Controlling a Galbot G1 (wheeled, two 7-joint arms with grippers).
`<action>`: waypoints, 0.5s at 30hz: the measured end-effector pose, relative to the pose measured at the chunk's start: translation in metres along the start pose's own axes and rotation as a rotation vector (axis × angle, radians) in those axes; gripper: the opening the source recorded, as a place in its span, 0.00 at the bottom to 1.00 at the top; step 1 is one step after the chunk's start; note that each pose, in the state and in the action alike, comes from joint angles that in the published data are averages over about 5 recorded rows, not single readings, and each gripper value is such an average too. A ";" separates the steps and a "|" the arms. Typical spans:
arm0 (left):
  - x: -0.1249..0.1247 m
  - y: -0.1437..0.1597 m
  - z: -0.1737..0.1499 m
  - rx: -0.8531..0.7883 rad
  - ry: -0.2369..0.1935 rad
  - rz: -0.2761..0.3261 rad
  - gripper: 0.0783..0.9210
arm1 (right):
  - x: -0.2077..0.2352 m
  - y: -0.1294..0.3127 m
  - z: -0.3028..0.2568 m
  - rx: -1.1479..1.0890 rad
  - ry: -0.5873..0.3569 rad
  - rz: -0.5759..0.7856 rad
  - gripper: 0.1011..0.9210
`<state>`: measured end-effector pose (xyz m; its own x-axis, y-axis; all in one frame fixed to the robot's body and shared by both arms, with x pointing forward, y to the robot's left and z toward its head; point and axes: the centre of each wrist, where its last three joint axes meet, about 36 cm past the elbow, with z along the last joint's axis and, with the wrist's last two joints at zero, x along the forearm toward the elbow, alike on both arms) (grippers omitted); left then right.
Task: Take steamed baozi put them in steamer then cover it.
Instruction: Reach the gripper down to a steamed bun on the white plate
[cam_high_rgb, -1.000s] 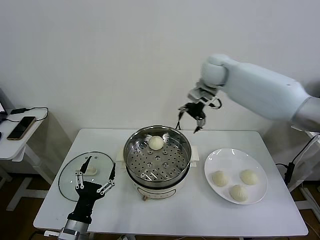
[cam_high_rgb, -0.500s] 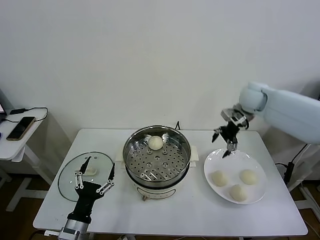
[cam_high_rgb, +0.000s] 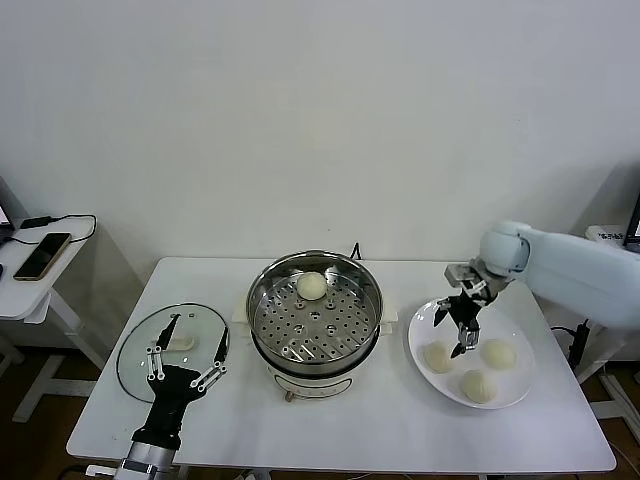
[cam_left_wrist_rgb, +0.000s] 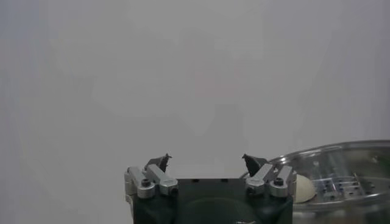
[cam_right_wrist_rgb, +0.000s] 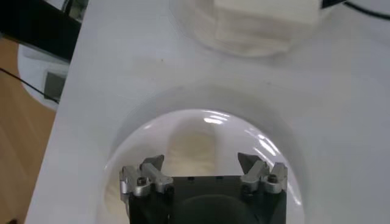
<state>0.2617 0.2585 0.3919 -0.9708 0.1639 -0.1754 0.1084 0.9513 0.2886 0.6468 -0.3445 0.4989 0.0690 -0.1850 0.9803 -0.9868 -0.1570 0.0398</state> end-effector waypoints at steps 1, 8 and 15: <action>0.000 0.000 0.000 0.000 0.000 0.000 0.88 | -0.003 0.001 0.001 -0.004 0.000 0.001 0.88; 0.000 0.000 0.000 0.003 -0.001 -0.001 0.88 | -0.020 0.006 0.006 -0.020 0.001 0.016 0.88; -0.001 0.000 -0.001 0.009 -0.006 -0.005 0.88 | -0.030 0.009 0.009 -0.028 -0.001 0.029 0.84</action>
<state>0.2625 0.2581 0.3929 -0.9700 0.1609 -0.1825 0.1059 0.9545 0.2788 0.6367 -0.3488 0.4686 0.0403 -0.1898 0.9810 -0.9921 -0.1245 0.0167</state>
